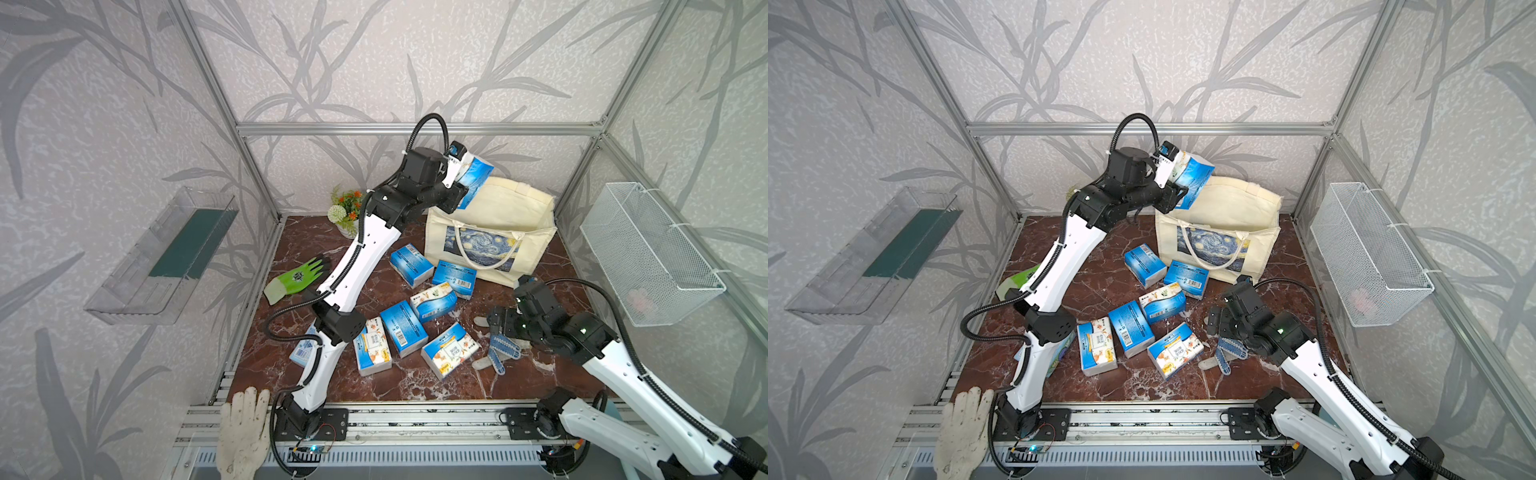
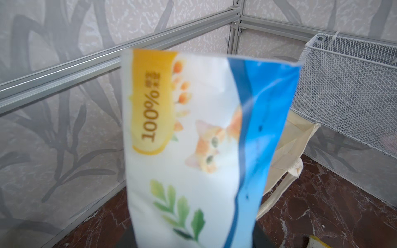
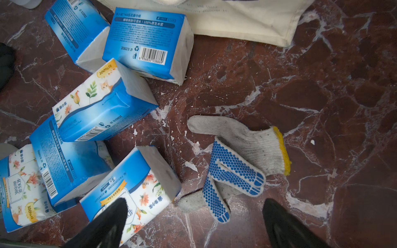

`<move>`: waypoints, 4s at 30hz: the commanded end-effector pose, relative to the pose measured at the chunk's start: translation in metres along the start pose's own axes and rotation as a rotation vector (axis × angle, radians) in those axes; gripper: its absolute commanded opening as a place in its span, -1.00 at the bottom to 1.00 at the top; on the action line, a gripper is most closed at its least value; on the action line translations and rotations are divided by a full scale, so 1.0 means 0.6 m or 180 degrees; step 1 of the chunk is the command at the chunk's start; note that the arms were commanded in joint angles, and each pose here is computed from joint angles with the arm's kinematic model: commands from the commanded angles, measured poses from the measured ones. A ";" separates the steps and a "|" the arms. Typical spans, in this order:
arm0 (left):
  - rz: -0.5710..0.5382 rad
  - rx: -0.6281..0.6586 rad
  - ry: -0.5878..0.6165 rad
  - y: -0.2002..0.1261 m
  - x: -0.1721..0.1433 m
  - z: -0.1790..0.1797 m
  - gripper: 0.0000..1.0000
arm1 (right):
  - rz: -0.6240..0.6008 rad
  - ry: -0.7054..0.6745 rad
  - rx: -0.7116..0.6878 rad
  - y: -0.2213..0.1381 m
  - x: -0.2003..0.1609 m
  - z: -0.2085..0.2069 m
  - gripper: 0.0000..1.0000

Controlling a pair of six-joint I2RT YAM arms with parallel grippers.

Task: Put tissues into the canvas bag
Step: Place the pack of facial tissues in the canvas bag, then pick up the pack of facial tissues from the center of the board.

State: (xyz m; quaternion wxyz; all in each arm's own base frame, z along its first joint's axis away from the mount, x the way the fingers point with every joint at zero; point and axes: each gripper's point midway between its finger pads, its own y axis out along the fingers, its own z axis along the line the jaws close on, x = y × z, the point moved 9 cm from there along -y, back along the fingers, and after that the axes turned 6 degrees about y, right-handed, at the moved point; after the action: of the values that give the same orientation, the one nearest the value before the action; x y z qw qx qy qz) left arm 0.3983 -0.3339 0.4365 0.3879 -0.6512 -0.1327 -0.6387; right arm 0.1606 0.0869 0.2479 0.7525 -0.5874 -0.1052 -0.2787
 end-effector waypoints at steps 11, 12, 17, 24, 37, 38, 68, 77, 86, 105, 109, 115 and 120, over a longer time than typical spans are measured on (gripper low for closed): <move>-0.0278 0.0205 0.0334 0.127 -0.035 -0.045 -0.04 | -0.0016 0.0127 -0.0053 -0.004 -0.004 -0.009 0.96; -0.0262 0.0211 0.0346 0.132 -0.040 -0.045 -0.04 | -0.0027 0.0120 -0.0060 -0.004 -0.004 -0.010 0.96; -0.0194 0.0245 0.0421 0.151 -0.057 -0.044 -0.02 | -0.0028 0.0084 -0.0077 0.001 -0.001 -0.007 0.96; -0.0108 0.0297 0.0513 0.166 -0.074 -0.042 0.02 | 0.0001 0.0046 -0.0076 0.012 0.001 0.000 0.96; -0.0022 0.0348 0.0603 0.179 -0.090 -0.042 0.38 | 0.0001 0.0030 -0.0084 0.017 0.001 0.000 0.97; -0.0025 0.0349 0.0607 0.179 -0.089 -0.041 0.40 | -0.0001 0.0030 -0.0082 0.017 0.002 0.001 0.96; -0.0245 0.0326 0.0598 0.086 -0.012 -0.033 0.84 | -0.0065 0.0011 -0.0070 -0.001 0.030 0.022 0.98; -0.0332 0.0437 0.0661 -0.028 0.051 -0.023 0.89 | 0.0325 0.0395 -0.0134 -0.018 0.032 0.035 0.98; 0.0078 0.0618 0.0644 -0.161 0.059 -0.001 0.89 | 0.0666 0.0953 0.0142 -0.006 -0.025 0.034 0.98; 0.1486 0.1218 0.0092 -0.373 -0.224 0.062 0.89 | 0.0202 0.1176 0.0065 0.029 0.003 0.144 0.98; 0.1635 0.1426 -0.0157 -0.387 -0.273 0.081 0.89 | 0.0115 0.1416 -0.0004 0.046 0.004 0.186 0.98; 0.1798 0.1453 -0.0412 -0.398 -0.327 0.093 0.89 | -0.0088 0.1822 -0.0360 0.081 0.008 0.226 0.98; 0.1795 0.1435 -0.0470 -0.405 -0.346 0.093 0.89 | -0.0163 0.1941 -0.0562 0.126 0.013 0.257 0.99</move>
State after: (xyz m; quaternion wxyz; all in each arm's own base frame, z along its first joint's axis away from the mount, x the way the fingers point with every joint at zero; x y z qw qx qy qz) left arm 0.2505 -0.0699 0.3264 0.6864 -0.5955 -0.0931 -0.4070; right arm 0.2249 0.2383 0.2377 0.7213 -0.5317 0.1208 -0.4271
